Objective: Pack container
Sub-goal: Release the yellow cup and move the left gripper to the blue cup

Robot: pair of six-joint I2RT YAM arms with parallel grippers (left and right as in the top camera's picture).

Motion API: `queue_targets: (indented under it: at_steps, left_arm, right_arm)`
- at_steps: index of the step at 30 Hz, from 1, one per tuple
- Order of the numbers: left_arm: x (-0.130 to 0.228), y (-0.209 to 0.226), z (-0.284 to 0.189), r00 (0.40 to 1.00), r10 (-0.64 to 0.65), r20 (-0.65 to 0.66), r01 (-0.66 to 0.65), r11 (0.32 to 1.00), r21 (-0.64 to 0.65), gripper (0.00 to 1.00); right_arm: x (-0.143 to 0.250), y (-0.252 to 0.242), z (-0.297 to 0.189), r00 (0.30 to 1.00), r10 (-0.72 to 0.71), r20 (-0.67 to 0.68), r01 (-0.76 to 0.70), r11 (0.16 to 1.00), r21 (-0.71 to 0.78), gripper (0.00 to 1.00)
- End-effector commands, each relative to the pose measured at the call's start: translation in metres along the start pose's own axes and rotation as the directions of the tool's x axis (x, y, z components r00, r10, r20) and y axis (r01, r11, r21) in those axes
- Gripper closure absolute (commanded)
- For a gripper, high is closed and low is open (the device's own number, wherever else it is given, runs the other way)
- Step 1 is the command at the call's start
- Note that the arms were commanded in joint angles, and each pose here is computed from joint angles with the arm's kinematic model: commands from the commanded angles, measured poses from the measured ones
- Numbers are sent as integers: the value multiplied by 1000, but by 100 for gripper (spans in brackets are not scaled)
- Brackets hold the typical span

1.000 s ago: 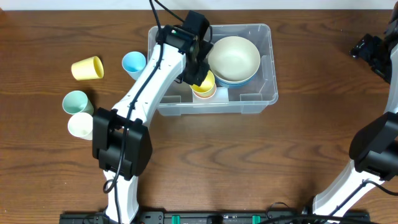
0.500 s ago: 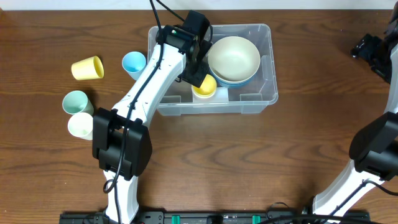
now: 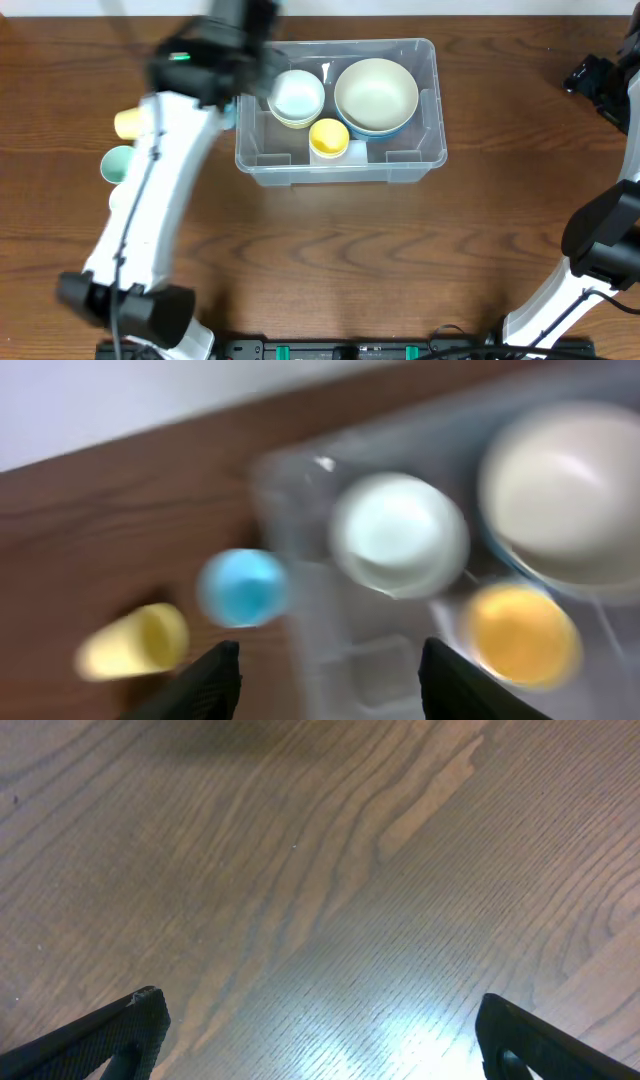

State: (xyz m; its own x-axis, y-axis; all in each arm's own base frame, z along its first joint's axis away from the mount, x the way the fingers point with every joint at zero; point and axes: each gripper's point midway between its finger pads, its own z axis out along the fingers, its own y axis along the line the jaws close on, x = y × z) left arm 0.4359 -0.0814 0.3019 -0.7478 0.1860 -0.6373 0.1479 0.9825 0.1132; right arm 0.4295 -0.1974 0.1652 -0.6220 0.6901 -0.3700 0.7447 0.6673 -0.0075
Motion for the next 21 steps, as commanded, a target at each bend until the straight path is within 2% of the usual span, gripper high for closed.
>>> queue_targets:
  at_steps: [1,4,9,21]
  left_arm:
    - [12,63,22,978,-203,-38,196,970,-145,42]
    - [27,94,46,953,-290,-87,273,948,-165,42]
    - [55,113,93,917,-345,-199,314,934,-169,42]
    - [105,101,175,856,-343,-386,310,939,-147,42]
  right_arm:
    - [-2,2,-8,1000,15,21,-15,1000,-5,1]
    - [-2,2,-8,1000,15,21,-15,1000,-5,1]
    - [-2,2,-8,1000,15,21,-15,1000,-5,1]
    - [-2,2,-8,1000,15,21,-15,1000,-5,1]
